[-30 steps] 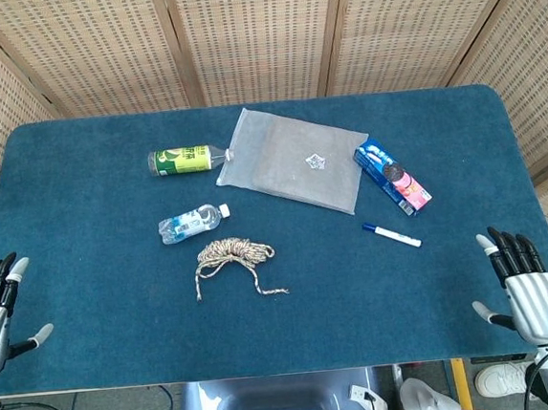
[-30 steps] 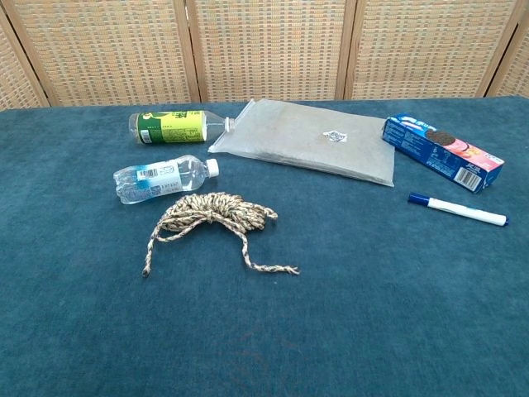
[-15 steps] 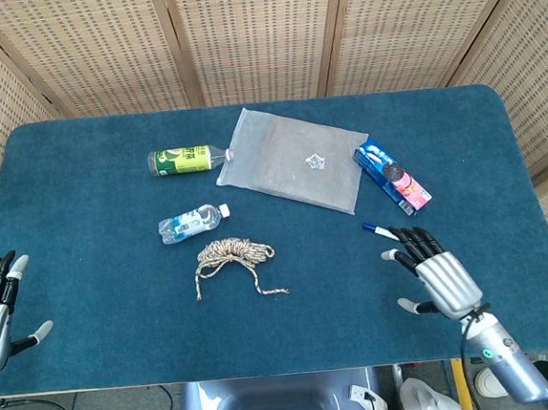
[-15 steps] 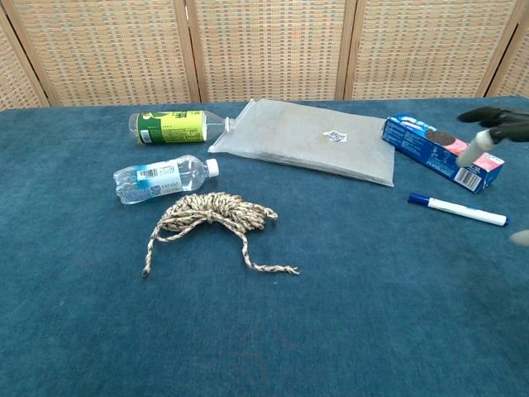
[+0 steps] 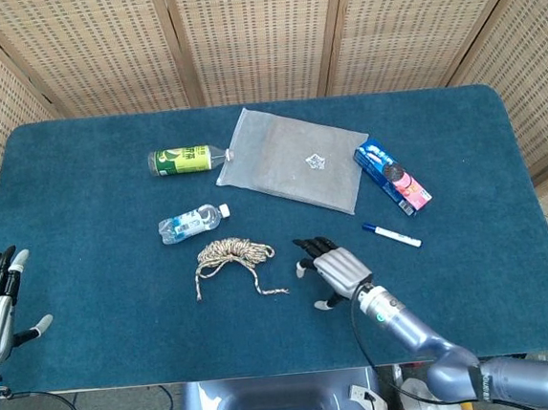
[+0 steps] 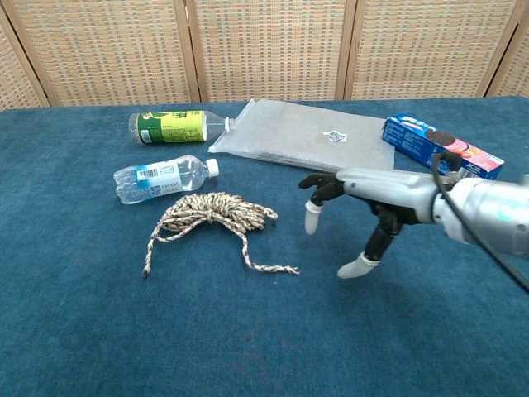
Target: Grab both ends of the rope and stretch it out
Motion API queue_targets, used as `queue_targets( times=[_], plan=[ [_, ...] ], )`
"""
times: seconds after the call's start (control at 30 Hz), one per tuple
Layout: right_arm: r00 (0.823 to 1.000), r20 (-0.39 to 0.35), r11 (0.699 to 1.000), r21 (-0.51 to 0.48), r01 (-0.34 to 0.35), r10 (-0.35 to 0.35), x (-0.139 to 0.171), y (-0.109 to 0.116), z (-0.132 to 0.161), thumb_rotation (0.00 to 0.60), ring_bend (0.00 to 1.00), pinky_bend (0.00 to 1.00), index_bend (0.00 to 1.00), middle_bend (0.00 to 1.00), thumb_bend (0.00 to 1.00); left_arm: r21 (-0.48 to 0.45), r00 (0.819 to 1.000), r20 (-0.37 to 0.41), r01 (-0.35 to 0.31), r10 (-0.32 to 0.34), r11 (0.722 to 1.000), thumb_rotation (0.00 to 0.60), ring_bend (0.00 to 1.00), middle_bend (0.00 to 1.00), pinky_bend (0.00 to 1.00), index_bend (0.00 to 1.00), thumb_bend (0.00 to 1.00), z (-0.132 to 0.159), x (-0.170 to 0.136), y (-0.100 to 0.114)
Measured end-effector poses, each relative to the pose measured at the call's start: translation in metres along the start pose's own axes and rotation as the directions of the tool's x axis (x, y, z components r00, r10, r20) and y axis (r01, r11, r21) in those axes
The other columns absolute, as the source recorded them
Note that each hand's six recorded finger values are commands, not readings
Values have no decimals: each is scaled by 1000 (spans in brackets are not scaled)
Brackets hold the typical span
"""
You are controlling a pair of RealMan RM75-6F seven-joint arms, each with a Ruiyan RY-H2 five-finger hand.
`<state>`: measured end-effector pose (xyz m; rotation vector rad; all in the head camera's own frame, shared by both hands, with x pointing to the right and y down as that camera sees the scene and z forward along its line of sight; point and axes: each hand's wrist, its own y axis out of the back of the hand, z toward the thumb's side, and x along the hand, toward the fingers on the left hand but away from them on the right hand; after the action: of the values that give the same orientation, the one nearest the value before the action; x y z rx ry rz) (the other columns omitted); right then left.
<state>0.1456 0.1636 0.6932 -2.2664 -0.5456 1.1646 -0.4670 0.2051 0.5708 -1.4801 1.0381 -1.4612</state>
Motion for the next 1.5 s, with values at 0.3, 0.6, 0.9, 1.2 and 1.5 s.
queue_targets(
  times=[0.3,0.6,0.9,1.2,1.5],
  plan=[
    [1000,-8,998,60,-7,7,-39,-16,38,600,0,0,409,0,225,8,1000,-18,11,-11,1000,600,0,0,0,0,0,-3,4,-4],
    [999,38,991,136,-1,-4,-58,-27,45,600,0,0,431,0,262,10,1000,-26,15,-15,1000,600,0,0,0,0,0,-5,5,-5],
    [999,46,987,159,10,-17,-57,-33,47,600,0,0,454,0,280,11,1000,-25,14,-14,1000,600,0,0,0,0,0,-4,5,-5],
    [998,48,985,173,18,-27,-57,-45,50,600,0,0,457,0,295,14,1000,-25,17,-16,1000,600,0,0,0,0,0,-3,5,-6],
    [998,54,981,193,13,-24,-60,-51,49,600,0,0,518,0,393,13,1000,-25,17,-16,1000,600,0,0,0,0,0,-3,5,-6]
  ],
)
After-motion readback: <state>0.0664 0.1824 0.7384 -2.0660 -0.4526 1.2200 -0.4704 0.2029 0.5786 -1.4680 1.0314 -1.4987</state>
